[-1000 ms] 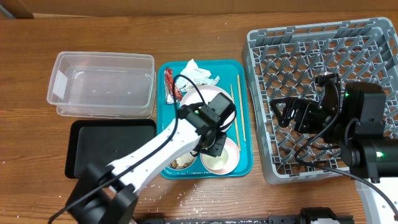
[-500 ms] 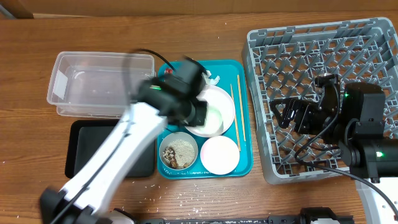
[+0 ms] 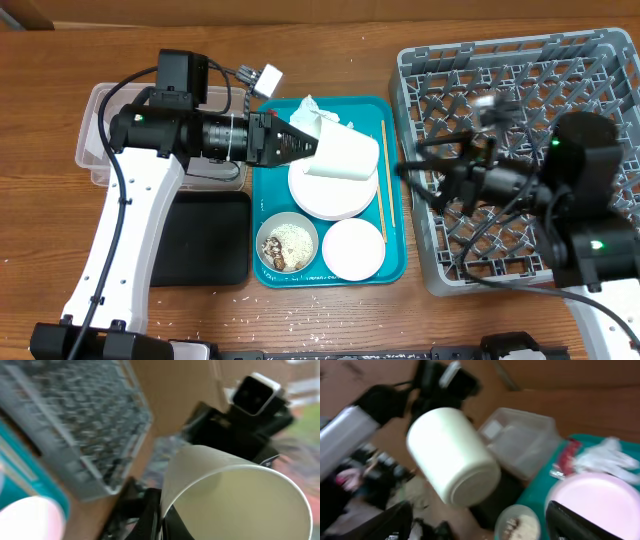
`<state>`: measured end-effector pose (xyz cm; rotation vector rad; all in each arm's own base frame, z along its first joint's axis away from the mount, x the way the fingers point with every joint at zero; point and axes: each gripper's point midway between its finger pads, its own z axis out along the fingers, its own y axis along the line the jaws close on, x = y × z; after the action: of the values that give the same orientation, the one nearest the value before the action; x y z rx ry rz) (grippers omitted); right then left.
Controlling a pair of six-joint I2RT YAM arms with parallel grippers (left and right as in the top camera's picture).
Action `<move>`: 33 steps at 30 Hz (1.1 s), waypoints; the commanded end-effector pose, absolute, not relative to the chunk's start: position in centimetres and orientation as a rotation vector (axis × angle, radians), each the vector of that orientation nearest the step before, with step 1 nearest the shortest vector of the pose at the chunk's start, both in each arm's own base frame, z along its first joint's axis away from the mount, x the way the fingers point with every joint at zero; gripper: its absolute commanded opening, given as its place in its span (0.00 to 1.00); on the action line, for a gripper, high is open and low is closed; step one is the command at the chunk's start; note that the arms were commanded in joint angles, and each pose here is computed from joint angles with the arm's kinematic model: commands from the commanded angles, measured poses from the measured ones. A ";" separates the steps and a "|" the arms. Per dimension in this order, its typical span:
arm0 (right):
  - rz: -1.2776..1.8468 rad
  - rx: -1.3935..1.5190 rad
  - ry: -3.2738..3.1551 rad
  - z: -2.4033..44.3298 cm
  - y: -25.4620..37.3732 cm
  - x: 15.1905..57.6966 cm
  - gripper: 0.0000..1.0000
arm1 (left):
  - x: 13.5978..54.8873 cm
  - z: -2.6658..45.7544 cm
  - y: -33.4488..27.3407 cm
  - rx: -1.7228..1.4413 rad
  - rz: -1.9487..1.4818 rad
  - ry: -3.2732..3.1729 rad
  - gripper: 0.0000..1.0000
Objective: Sort waste into correct bins and load items into the dishwasher
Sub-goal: 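Lift the white cup and pass it to the right gripper, then lower the white cup into the dish rack with the right gripper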
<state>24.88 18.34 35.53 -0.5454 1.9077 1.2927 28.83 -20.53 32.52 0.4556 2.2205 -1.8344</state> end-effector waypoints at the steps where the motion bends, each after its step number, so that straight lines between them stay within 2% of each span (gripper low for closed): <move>1: 1.437 -0.711 1.834 37.1 21.0 22.6 0.89 | 27.4 35.4 -21.0 0.565 -2.021 2.040 0.04; 6: 1.485 -0.826 1.756 37.9 23.5 21.5 0.88 | 27.1 35.4 -21.3 0.579 -2.030 2.039 0.04; 9: 1.502 -0.868 1.708 38.7 24.5 21.0 0.78 | 27.0 35.4 -21.5 0.585 -2.033 2.039 0.04; 13: 1.476 -0.858 1.698 38.9 24.7 21.4 0.70 | 26.9 35.4 -21.5 0.588 -2.035 2.040 0.04; 14: 1.468 -0.850 1.701 38.8 24.7 21.5 0.70 | 26.9 35.4 -21.6 0.591 -2.035 2.042 0.04; 16: 1.450 -0.825 1.712 38.8 24.6 22.0 0.89 | 26.8 35.2 -21.7 0.590 -2.029 2.055 0.04; 17: 1.449 -0.812 1.720 38.8 24.6 22.1 0.89 | 26.8 35.2 -21.8 0.589 -2.026 2.061 0.04; 21: 1.449 -0.809 1.720 38.8 24.6 22.1 0.76 | 26.7 35.0 -22.0 0.597 -2.018 2.070 0.04; 25: 1.449 -0.810 1.720 38.8 24.6 22.1 0.57 | 26.7 35.0 -22.0 0.597 -2.018 2.070 0.06; 26: 1.448 -0.809 1.719 38.8 24.6 22.1 0.57 | 26.7 35.0 -22.0 0.596 -2.018 2.070 0.09; 27: 1.439 -0.802 1.718 38.9 24.4 22.3 0.58 | 26.7 35.0 -22.0 0.596 -2.018 2.070 0.15; 30: 1.403 -0.760 1.719 39.1 23.2 23.0 0.59 | 27.0 34.5 -22.0 0.585 -1.983 2.099 0.70; 31: 1.382 -0.722 1.734 39.1 22.3 23.3 0.59 | 27.2 34.1 -22.0 0.575 -1.947 2.126 1.00; 33: 1.356 -0.665 1.765 38.9 20.9 23.8 0.59 | 27.7 33.3 -21.8 0.544 -1.895 2.174 1.00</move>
<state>23.72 22.96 37.22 -0.7070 1.8011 1.4165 26.94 -21.82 34.45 0.5631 2.1076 -1.9938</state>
